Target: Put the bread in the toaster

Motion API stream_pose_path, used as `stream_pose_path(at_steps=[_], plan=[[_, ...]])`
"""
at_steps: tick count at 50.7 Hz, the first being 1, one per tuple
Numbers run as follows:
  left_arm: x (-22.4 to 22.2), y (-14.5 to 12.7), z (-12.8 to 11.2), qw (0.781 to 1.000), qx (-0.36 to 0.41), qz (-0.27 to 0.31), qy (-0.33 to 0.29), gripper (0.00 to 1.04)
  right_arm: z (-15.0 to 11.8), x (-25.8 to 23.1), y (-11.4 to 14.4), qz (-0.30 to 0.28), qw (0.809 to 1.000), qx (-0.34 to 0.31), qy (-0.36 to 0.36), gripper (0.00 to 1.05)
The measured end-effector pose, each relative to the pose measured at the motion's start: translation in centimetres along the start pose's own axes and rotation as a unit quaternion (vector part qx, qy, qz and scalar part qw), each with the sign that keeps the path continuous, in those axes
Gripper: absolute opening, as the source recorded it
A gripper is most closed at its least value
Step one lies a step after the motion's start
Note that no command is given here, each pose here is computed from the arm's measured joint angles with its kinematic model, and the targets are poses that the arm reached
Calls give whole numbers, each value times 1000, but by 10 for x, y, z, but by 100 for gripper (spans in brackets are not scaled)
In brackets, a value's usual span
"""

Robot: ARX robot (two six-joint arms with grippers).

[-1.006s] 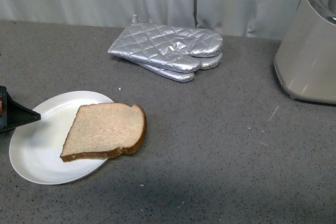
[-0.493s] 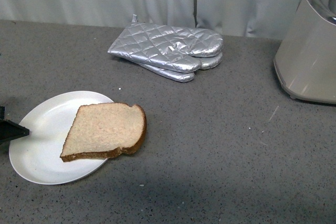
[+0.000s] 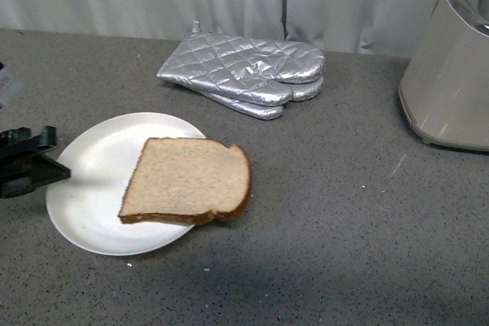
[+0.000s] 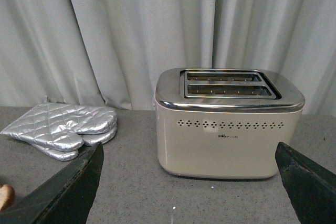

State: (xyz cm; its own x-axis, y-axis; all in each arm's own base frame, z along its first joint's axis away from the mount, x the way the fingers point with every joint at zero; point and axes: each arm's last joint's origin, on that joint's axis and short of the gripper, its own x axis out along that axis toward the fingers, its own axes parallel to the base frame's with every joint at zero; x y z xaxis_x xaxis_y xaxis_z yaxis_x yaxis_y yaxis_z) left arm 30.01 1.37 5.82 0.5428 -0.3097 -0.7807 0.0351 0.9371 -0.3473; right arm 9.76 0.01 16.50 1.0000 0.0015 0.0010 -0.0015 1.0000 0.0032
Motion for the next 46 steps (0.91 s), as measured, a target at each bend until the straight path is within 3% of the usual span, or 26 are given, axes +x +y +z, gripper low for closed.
stream_pose_path(at_steps=[11,23,28,37,46], plan=[[14,-49,-7,1000,8,-14,5,4,0,0,0,0,1000,0,0,95],[46,-145,-15,998,-2,-54,15,4,0,0,0,0,1000,0,0,95],[60,-172,-18,997,-8,-68,24,4,0,0,0,0,1000,0,0,95],[71,-196,-18,996,-26,-78,32,4,0,0,0,0,1000,0,0,95],[64,-185,-17,997,-46,-62,26,36,0,0,0,0,1000,0,0,95]])
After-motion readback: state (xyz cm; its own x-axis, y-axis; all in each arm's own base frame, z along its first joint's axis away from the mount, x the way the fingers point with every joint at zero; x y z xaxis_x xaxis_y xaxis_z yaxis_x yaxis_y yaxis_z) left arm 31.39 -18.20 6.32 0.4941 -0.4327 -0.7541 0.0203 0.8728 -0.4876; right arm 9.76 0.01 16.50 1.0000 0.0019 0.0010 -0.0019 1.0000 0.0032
